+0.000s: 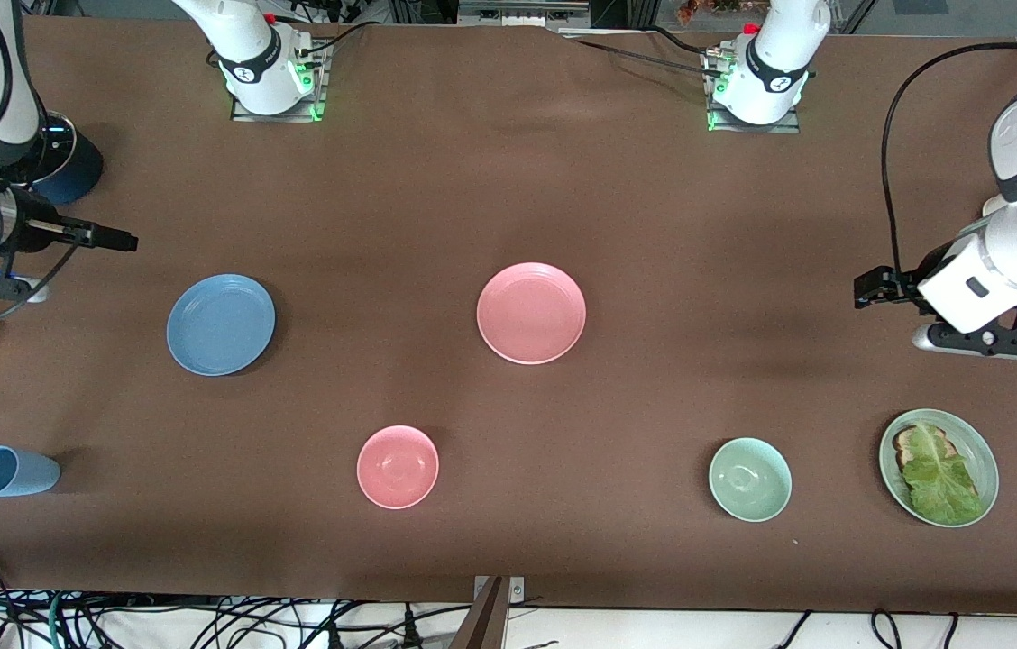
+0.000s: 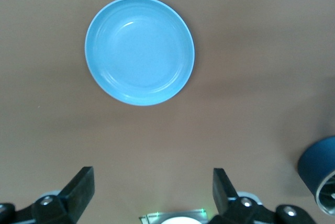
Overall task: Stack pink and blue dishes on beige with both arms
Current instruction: 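Move the right gripper to the blue plate while the left gripper retracts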
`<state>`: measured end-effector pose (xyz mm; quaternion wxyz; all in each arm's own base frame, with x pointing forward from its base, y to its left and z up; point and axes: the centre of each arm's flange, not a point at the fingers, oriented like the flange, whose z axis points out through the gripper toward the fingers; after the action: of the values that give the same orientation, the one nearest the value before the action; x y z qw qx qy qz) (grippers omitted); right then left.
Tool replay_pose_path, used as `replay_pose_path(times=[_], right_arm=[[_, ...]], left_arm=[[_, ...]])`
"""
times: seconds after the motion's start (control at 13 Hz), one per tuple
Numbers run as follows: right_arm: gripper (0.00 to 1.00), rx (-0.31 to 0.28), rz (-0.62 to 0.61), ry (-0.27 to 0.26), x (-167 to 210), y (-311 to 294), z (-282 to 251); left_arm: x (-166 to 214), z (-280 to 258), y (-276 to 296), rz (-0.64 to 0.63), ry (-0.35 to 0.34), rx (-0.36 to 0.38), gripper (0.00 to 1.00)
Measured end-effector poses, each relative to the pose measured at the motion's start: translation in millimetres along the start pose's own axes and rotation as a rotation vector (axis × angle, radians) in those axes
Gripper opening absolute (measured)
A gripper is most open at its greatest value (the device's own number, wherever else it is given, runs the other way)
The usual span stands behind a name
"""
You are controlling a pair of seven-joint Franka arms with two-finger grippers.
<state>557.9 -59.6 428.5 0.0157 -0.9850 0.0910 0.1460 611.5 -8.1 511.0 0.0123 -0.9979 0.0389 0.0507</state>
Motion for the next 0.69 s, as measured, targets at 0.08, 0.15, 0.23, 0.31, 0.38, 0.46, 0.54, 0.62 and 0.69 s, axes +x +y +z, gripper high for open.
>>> replay_pose_path(times=[0.08,0.15,0.23,0.31,0.38,0.46,0.54,0.62,0.69], right_arm=[[1.0,-0.002,0.001,-0.003,5.8,0.3,15.5],[1.0,-0.004,-0.005,-0.005,12.0,1.5,30.7],[1.0,-0.005,-0.018,-0.005,19.2,4.7,44.1],[1.0,-0.006,-0.035,-0.001,27.2,12.1,55.7],[1.0,-0.006,-0.062,0.005,36.1,23.5,67.1],[1.0,0.007,-0.084,0.015,45.4,36.6,79.5],[1.0,0.038,-0.095,0.028,54.8,49.0,92.8],[1.0,0.079,-0.099,0.035,63.6,60.9,109.3],[1.0,0.126,-0.1,0.037,71.9,73.1,129.1]], left_arm=[[-6.9,-13.6,-2.0,-0.006,0.013,0.006,1.0],[-14.0,-26.5,-1.0,-0.007,0.026,0.012,1.0],[-20.8,-37.3,1.0,-0.007,0.034,0.018,1.0],[-26.5,-47.4,1.5,-0.01,0.042,0.024,1.0],[-31.6,-59.0,0.1,-0.016,0.049,0.03,1.0],[-36.2,-70.7,-2.9,-0.024,0.052,0.033,1.0],[-41.2,-80.0,-7.6,-0.034,0.048,0.034,1.0],[-47.5,-85.1,-12.4,-0.044,0.027,0.033,1.0],[-54.3,-85.9,-14.4,-0.047,-0.009,0.031,1.0]])
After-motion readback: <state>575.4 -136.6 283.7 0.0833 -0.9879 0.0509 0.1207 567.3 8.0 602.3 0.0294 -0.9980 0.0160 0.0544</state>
